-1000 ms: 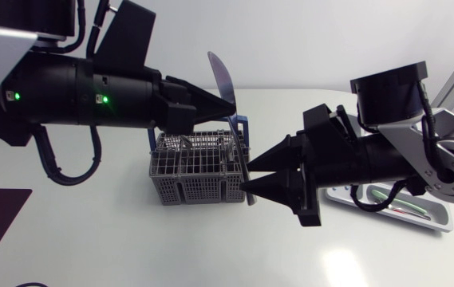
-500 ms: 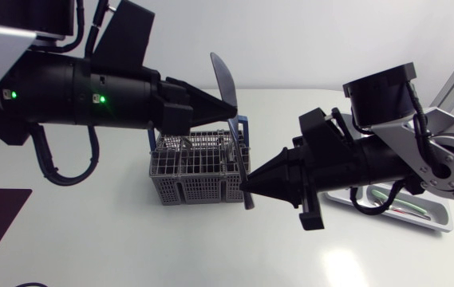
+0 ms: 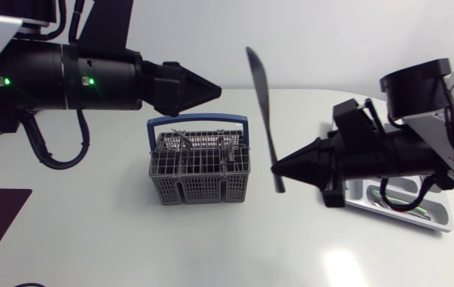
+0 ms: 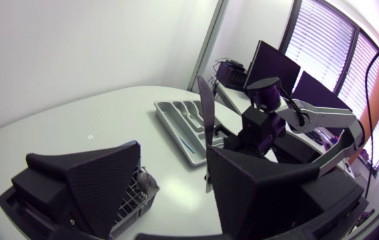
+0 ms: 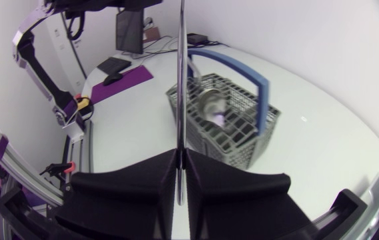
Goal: Unload the cutlery basket into the drawer organizer.
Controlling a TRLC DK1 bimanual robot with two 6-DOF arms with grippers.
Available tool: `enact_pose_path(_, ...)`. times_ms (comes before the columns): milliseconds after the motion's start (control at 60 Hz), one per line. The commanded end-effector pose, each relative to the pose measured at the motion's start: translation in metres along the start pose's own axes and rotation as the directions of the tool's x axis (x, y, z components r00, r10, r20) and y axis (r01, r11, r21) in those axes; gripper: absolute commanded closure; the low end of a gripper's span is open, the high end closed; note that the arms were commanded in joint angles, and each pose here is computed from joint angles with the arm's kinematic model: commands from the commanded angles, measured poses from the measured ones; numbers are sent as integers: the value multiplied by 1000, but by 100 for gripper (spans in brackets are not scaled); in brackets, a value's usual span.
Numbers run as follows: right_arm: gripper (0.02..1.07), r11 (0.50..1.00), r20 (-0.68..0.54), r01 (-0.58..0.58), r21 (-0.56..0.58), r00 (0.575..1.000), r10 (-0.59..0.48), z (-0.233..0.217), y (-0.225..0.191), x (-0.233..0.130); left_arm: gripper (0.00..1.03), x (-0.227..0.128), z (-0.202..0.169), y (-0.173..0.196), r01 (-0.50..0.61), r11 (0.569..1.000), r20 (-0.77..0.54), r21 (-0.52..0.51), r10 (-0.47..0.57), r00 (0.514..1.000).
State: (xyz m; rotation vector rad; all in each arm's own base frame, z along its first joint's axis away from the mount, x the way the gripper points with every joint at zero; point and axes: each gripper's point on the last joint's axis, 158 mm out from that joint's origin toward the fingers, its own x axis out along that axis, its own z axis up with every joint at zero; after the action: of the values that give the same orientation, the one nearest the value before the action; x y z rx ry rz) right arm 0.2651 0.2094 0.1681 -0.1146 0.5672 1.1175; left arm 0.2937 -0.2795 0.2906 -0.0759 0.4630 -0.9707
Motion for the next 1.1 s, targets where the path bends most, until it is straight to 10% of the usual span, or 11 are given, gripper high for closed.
enact_pose_path(0,102,995,27,102,10,994,-103,0,-28,-24,5,-8,12,5,-42,999,42,27,41,998)
enact_pose_path(267,102,888,18,427,173,900,-436,-42,-129,-106,5,15,-21,23,-189,972,1,141,191,982)
enact_pose_path(467,102,715,-114,622,320,774,-623,-100,-207,-177,5,31,-43,34,-221,960,-59,170,234,971)
enact_pose_path(1083,102,250,-514,843,475,497,-699,-220,-333,-275,5,33,-50,27,-230,950,-80,213,252,965)
